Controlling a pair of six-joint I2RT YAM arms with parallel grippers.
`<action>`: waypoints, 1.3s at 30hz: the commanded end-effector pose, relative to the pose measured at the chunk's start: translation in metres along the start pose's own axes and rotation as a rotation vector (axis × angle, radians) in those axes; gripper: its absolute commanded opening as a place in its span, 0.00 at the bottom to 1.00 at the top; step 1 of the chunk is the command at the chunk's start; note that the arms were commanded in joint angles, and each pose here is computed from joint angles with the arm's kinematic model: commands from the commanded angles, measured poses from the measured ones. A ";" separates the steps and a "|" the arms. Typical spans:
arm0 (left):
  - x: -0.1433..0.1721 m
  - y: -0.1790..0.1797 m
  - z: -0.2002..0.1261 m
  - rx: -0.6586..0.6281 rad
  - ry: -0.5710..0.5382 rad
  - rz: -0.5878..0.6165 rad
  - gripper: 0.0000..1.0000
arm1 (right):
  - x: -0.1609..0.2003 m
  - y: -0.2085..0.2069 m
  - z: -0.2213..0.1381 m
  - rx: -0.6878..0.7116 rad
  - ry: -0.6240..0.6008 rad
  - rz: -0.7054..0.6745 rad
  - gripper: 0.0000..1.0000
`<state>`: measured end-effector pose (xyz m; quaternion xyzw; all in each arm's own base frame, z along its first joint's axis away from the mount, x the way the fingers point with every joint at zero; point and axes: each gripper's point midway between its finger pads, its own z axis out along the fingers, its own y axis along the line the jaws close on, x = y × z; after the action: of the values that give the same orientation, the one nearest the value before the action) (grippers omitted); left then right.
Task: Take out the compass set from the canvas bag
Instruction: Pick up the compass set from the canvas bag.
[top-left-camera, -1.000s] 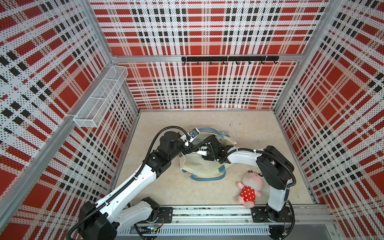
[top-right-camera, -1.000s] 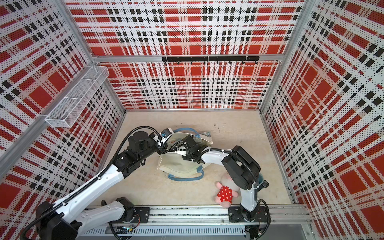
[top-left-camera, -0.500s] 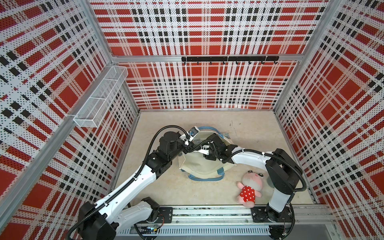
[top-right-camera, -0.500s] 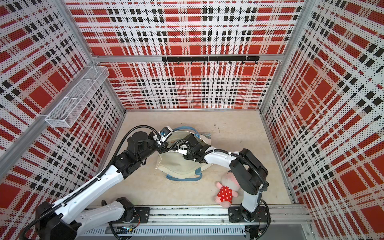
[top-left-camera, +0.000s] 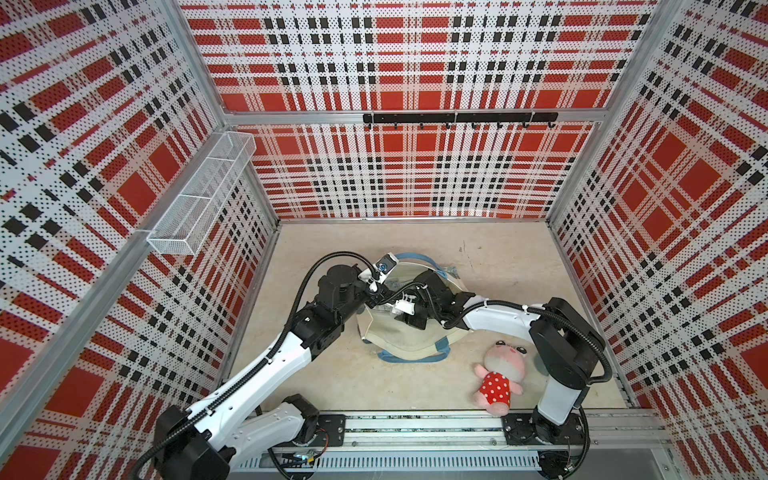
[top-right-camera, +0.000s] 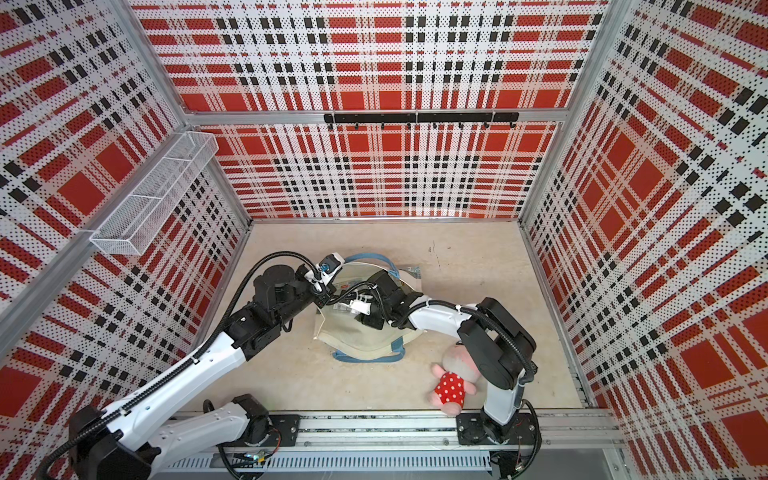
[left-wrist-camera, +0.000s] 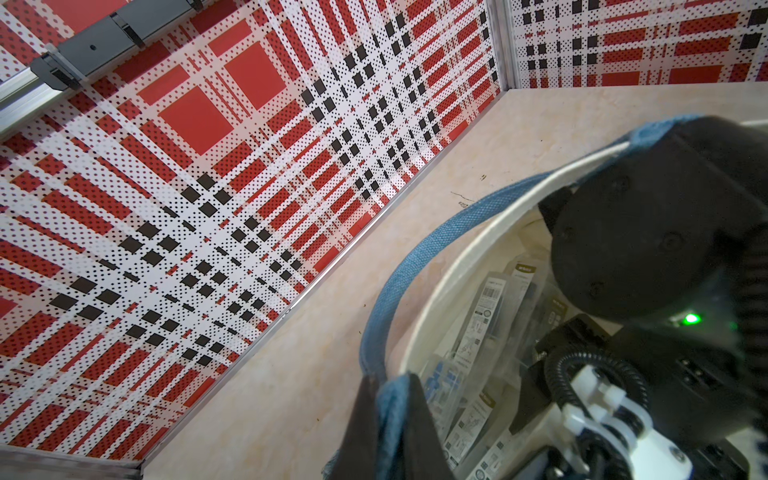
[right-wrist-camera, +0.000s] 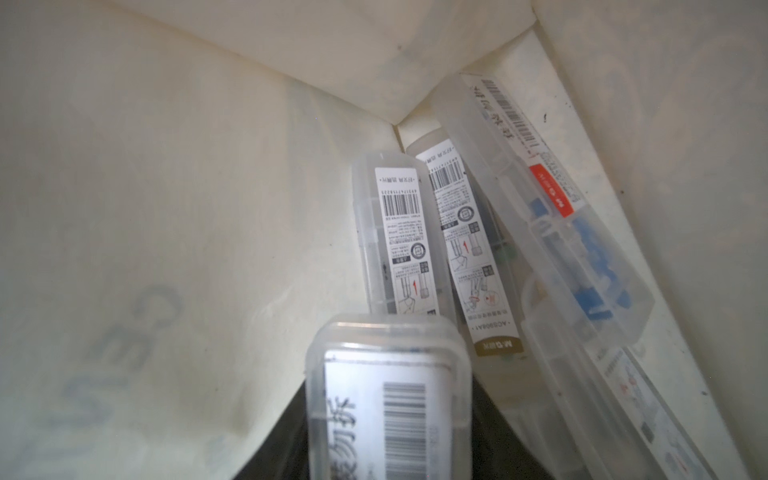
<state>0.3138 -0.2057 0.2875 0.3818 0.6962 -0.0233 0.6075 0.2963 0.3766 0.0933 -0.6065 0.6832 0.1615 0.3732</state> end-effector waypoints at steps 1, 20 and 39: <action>-0.023 0.015 -0.005 -0.072 -0.095 -0.011 0.00 | -0.055 0.009 -0.025 -0.027 -0.184 -0.053 0.41; -0.032 0.021 -0.008 -0.102 -0.131 -0.030 0.00 | -0.104 0.010 -0.124 0.075 -0.344 -0.077 0.40; -0.028 0.024 -0.017 -0.136 -0.138 -0.042 0.00 | -0.153 -0.117 -0.276 0.572 -0.380 0.359 0.34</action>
<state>0.3145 -0.1963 0.2819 0.3566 0.7014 -0.0065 0.6171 0.2860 0.3095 0.4212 -0.3818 0.6532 0.1726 0.6307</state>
